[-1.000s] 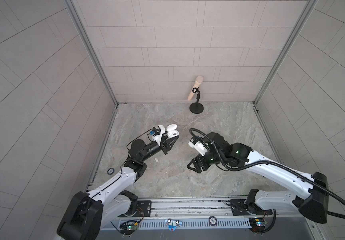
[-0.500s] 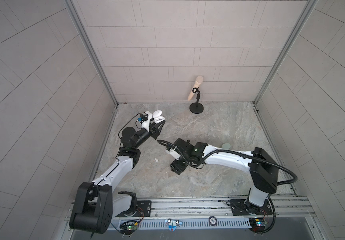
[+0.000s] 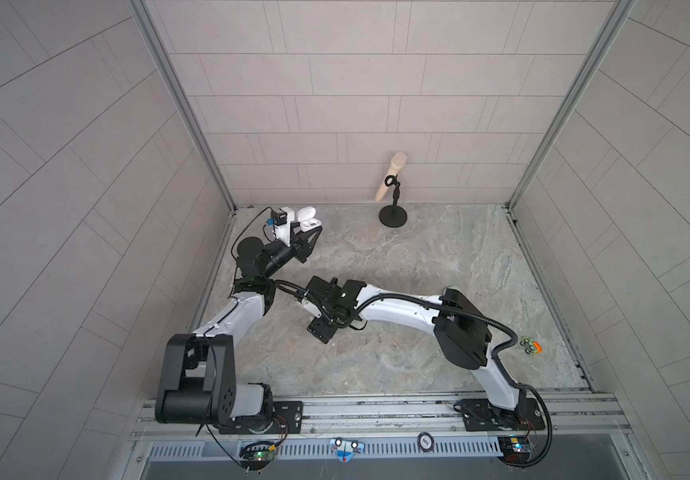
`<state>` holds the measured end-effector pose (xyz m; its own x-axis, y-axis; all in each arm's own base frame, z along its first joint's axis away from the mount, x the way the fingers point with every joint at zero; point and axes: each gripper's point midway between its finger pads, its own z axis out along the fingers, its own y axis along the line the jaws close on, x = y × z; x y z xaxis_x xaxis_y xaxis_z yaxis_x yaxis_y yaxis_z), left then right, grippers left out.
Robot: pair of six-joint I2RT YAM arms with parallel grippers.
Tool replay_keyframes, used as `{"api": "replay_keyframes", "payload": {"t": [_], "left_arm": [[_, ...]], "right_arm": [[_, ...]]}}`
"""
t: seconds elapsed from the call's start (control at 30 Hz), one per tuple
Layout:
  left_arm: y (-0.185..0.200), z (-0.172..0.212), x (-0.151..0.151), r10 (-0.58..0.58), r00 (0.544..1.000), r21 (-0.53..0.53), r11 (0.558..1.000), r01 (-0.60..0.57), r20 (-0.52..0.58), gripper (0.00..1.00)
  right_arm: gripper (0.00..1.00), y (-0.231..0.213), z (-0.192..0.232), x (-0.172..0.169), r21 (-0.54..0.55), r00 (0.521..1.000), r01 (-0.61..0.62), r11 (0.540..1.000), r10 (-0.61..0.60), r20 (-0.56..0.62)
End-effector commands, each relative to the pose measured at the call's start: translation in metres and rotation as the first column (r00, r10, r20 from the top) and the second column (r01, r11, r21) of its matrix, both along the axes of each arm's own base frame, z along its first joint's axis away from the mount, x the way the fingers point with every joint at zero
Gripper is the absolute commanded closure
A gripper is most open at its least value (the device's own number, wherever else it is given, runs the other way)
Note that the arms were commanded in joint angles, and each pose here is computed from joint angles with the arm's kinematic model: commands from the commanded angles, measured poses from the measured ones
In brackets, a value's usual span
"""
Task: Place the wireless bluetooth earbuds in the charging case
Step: 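Lower the open right gripper over the second white earbud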
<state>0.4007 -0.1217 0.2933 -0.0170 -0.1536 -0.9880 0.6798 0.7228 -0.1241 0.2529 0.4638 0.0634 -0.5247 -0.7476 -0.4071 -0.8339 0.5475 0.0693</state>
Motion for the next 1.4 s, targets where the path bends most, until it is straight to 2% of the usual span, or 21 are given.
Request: {"api": "replay_keyframes", "payload": {"t": [0.0,0.3,0.6,0.87,1.17,1.37], "left_arm": [[-0.001,0.023,0.001,-0.031,0.997,-0.007,0.999,0.032,0.069,0.87],[0.002,0.024,0.012,-0.046,0.997,-0.007,0.999,0.047,0.060,0.87],[0.002,0.021,0.013,-0.055,0.997,-0.005,0.998,0.055,0.051,0.87],[0.001,0.020,0.012,-0.066,0.997,-0.017,0.998,0.067,0.045,0.86],[-0.010,0.014,0.010,-0.097,0.995,-0.016,0.995,0.097,0.028,0.86],[-0.023,0.002,0.005,-0.114,0.994,-0.012,0.993,0.114,0.000,0.86]], "right_arm": [[0.27,-0.003,-0.009,0.001,-0.084,1.000,-0.025,0.996,0.025,0.010],[0.28,0.022,-0.020,0.018,-0.080,0.999,-0.006,0.997,0.009,0.042],[0.32,0.012,-0.037,0.047,-0.147,0.986,0.143,0.979,-0.129,0.103],[0.33,-0.026,-0.029,0.068,-0.201,0.952,0.287,0.937,-0.255,0.168],[0.34,-0.096,-0.017,0.096,-0.202,0.876,0.473,0.858,-0.432,0.216],[0.33,-0.108,-0.005,0.096,-0.171,0.877,0.473,0.864,-0.442,0.190]]}}
